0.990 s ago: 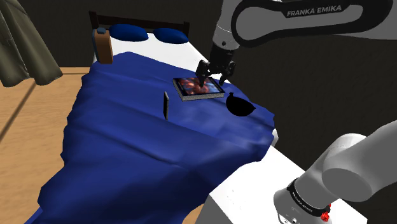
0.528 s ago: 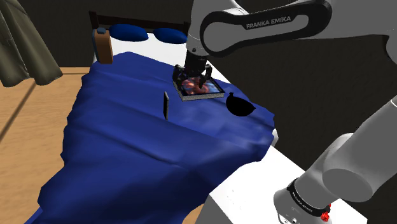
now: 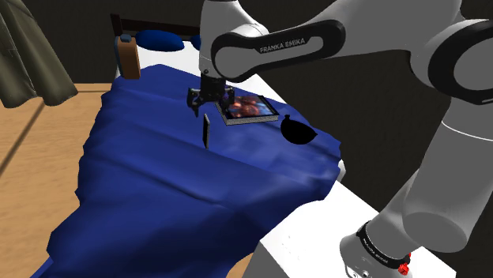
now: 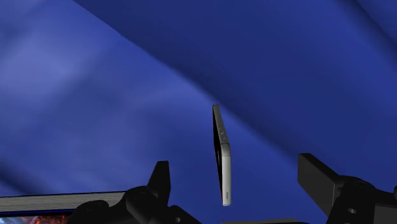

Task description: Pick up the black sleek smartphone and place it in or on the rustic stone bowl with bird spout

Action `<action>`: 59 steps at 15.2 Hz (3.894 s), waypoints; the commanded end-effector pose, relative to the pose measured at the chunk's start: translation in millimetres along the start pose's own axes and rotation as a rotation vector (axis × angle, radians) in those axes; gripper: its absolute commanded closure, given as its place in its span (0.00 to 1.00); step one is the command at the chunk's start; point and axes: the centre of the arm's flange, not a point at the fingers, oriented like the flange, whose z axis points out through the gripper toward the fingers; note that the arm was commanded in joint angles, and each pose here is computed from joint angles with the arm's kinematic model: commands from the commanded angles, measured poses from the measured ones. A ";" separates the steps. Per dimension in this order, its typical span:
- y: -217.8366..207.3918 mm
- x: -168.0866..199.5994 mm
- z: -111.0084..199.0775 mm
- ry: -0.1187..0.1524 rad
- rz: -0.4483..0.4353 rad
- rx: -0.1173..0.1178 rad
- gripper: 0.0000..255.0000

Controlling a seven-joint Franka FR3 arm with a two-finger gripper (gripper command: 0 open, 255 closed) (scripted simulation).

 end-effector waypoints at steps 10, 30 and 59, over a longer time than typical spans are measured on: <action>-0.7 2.0 39.9 0.001 0.002 -0.001 0.00; -0.3 6.3 8.5 0.001 0.002 -0.001 1.00; 27.4 23.0 -134.3 0.001 0.002 -0.001 1.00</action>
